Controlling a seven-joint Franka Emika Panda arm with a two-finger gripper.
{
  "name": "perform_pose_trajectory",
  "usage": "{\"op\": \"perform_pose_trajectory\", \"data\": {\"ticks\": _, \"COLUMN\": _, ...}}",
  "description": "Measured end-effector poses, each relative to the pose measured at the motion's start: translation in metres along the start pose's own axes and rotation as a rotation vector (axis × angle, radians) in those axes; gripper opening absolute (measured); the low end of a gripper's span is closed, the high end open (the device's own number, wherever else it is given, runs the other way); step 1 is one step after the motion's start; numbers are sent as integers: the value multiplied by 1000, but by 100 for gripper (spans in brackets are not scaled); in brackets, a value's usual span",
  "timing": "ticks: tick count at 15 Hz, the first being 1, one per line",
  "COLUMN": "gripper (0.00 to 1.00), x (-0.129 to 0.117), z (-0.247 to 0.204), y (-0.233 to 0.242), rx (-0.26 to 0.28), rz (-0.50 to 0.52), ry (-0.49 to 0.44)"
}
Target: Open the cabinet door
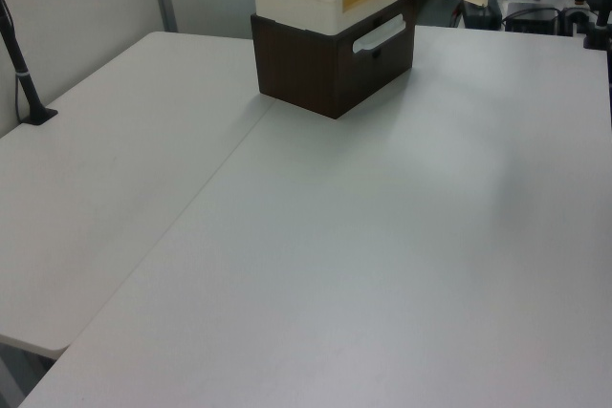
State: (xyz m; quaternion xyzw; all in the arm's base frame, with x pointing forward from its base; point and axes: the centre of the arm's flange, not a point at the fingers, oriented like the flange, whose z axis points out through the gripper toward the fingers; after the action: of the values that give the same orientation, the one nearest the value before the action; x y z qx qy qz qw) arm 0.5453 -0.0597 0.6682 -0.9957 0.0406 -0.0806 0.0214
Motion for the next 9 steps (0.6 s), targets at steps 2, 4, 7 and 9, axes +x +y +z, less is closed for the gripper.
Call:
{"op": "perform_pose_trajectory", "data": {"ticks": 2, "gripper": 100, "x": 3, "z": 11, "y": -19, "rx": 5, "rz": -21, "ry": -19}}
{"op": "perform_pose_trajectory", "data": {"ticks": 4, "gripper": 100, "x": 8, "z": 26, "y": -32, "rx": 5, "rz": -42, "ry": -44}}
{"op": "perform_pose_trajectory", "data": {"ticks": 7, "gripper": 100, "x": 13, "z": 40, "y": -38, "rx": 3, "rz": -52, "ry": -67}}
{"op": "perform_pose_trajectory", "data": {"ticks": 9, "gripper": 100, "x": 14, "z": 42, "y": -36, "rx": 2, "rz": -49, "ry": -68}}
